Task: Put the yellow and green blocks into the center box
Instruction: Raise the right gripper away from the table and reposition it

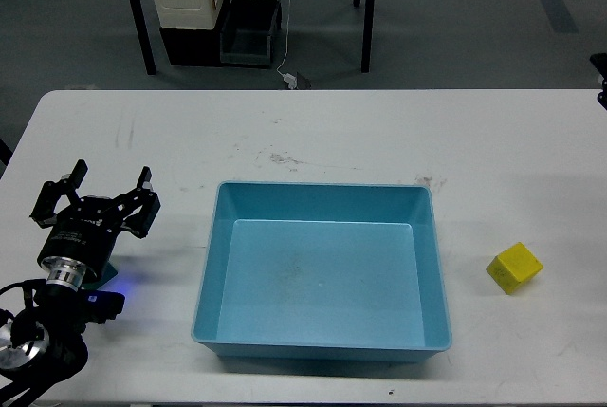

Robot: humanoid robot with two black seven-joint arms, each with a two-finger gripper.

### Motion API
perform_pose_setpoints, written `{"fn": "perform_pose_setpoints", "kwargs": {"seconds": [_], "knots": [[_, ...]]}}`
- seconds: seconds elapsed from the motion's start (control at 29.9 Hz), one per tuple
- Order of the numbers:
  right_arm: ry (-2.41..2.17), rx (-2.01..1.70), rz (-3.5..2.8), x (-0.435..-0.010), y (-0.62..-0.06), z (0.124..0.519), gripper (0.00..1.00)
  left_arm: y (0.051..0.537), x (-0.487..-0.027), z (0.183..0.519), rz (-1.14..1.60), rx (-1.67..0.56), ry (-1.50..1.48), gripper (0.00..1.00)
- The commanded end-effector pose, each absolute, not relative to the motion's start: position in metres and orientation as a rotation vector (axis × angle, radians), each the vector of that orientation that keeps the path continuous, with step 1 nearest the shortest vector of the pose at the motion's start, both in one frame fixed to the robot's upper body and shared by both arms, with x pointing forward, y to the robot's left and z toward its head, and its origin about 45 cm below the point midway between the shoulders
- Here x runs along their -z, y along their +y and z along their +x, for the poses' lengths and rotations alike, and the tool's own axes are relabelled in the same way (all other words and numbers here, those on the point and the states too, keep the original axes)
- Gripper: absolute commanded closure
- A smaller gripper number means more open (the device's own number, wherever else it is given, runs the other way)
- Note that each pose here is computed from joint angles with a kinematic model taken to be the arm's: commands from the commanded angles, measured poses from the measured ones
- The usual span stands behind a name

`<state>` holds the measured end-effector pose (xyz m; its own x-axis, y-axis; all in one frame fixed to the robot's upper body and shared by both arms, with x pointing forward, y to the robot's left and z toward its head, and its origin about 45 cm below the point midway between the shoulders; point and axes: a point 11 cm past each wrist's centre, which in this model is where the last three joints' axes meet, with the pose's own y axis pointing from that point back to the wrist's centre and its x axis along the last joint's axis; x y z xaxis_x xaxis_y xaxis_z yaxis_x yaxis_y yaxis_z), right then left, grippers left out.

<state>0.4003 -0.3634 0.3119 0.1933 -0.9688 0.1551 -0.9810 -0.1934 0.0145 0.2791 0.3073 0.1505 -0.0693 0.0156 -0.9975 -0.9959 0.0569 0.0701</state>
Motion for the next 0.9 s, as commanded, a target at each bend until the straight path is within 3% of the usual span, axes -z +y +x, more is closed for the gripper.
{"fn": "perform_pose_setpoints", "kwargs": {"seconds": [0.0, 0.37, 0.74, 0.87], "knots": [[-1.810, -0.443, 2.176, -0.321, -0.349, 0.412, 0.03, 0.306, -0.150, 0.279, -1.125, -1.222, 1.280, 0.00], [-0.969, -1.243, 2.043, -0.333, -0.320, 0.396, 0.02, 0.307, -0.149, 0.279, -1.126, -1.228, 1.278, 0.00], [-0.378, -1.054, 1.966, -0.352, -0.357, 0.366, 0.04, 0.307, -0.145, 0.279, -1.130, -1.236, 1.282, 0.00], [-0.254, -1.080, 1.841, -0.339, -0.362, 0.363, 0.04, 0.308, -0.144, 0.279, -1.129, -1.243, 1.280, 0.00]]}}
